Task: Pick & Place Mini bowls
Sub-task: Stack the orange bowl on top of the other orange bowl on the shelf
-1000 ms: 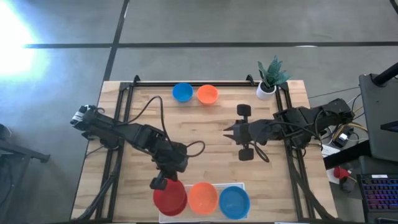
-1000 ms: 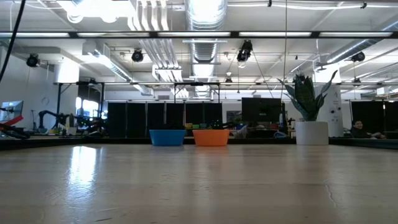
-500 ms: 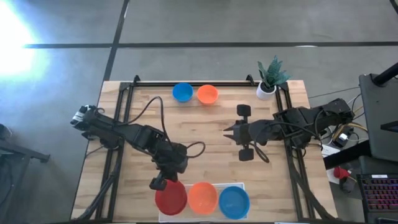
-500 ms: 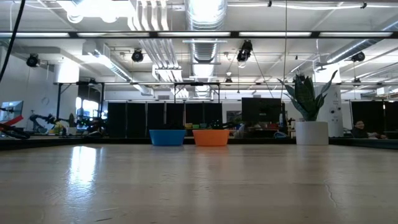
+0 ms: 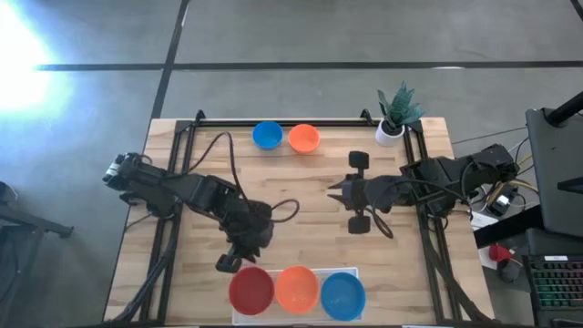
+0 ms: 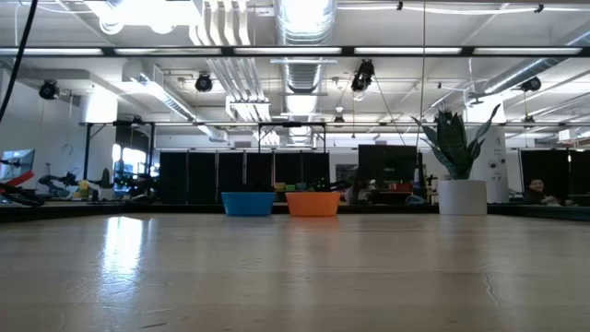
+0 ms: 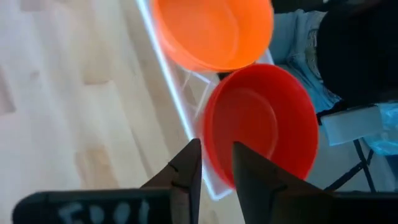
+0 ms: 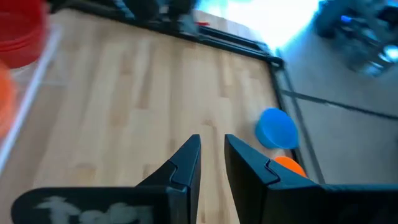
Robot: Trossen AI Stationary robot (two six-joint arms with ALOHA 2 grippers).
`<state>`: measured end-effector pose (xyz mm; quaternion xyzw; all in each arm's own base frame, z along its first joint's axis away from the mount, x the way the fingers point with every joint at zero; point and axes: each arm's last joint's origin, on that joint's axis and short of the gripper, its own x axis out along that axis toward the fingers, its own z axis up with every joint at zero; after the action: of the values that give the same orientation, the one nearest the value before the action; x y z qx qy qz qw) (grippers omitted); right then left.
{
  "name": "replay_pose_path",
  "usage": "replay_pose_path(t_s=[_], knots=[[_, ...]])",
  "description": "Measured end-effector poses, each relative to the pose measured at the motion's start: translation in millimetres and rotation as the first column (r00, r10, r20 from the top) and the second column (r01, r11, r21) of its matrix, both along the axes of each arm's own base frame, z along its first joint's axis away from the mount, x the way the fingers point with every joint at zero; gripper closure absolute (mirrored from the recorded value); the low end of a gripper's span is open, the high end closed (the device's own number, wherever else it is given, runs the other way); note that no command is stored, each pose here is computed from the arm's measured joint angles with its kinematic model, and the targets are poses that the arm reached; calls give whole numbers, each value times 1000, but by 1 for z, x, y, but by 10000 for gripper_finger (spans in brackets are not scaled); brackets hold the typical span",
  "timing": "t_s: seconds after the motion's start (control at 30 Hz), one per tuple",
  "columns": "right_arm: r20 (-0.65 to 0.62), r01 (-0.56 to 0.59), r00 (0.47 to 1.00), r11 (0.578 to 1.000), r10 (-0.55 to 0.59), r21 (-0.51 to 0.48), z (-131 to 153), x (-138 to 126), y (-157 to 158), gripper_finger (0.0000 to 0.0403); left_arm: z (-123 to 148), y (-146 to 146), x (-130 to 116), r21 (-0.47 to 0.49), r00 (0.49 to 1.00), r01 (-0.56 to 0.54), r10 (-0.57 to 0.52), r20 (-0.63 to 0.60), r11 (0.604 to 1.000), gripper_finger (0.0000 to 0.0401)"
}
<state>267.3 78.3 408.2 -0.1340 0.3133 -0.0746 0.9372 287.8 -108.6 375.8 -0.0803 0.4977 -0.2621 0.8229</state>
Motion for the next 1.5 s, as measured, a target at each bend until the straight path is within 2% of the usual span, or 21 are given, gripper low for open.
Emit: replay_pose_path(t_s=[0.13,0.3,0.47,0.6,0.77,0.93,1.07,1.2,1.4,1.5], knots=[[43,138,990,990,-138,-4,1,0,-6,335,9,14,-2,45,998,-56,55,14,997,321],[63,272,958,958,-278,89,1,4,-26,335,19,34,-7,182,981,-174,155,117,968,321],[-6,446,893,883,-450,146,-7,4,-57,335,30,50,-16,299,941,-316,256,222,900,321],[-71,576,815,789,-575,215,-15,2,-85,335,38,58,-23,344,904,-404,313,291,847,321],[-160,626,773,695,-614,355,-28,3,-117,335,45,64,-30,358,875,-458,343,340,813,321],[-204,712,686,587,-699,384,-52,3,-140,335,48,64,-33,352,868,-467,345,356,811,321],[-214,749,637,528,-741,400,-69,3,-152,335,49,65,-34,350,867,-468,345,360,812,321],[-168,751,592,465,-788,469,-78,7,-165,335,49,65,-35,361,872,-456,328,364,813,321],[-136,741,564,426,-815,519,-102,11,-172,335,49,65,-35,365,874,-452,322,364,814,321],[-137,726,581,435,-802,532,-121,15,-163,335,49,65,-36,370,877,-449,321,358,813,321]])
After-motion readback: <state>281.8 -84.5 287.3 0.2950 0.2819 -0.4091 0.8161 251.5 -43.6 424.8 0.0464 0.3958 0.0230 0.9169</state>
